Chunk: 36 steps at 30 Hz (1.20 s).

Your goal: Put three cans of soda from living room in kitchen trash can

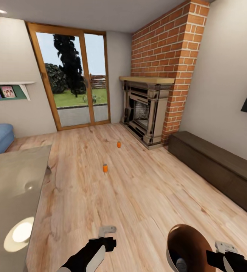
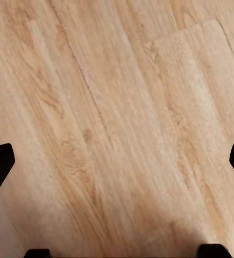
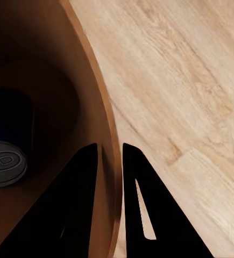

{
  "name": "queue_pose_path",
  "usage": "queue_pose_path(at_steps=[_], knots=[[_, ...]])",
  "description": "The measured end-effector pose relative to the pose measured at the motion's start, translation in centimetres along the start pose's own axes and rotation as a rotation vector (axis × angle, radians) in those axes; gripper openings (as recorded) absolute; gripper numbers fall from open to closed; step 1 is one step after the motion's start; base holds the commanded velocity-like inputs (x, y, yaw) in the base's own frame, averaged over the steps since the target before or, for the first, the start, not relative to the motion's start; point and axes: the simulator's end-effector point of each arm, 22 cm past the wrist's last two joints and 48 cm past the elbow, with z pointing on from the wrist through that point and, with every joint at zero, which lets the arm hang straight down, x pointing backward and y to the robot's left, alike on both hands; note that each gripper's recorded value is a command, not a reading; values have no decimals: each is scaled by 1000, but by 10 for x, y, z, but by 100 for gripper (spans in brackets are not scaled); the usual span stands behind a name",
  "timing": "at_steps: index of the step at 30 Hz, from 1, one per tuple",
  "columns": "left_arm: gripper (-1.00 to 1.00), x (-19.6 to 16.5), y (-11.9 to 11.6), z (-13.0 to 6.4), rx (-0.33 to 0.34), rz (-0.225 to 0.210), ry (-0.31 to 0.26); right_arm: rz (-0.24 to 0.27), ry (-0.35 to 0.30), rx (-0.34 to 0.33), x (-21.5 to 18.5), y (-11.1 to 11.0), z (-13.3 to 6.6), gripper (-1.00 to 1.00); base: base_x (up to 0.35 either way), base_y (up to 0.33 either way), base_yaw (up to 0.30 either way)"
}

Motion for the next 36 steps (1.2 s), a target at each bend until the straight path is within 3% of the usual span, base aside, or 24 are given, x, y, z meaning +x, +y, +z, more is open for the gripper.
queue_pose_path(at_steps=[8, 36], knots=[[100, 1, 0, 1, 0, -1, 1, 1, 3, 0, 1, 0, 1, -100, 343, -14, 136], [100, 1, 0, 1, 1, -2, -1, 1, 3, 0, 1, -1, 1, -100, 345, -70, 4]])
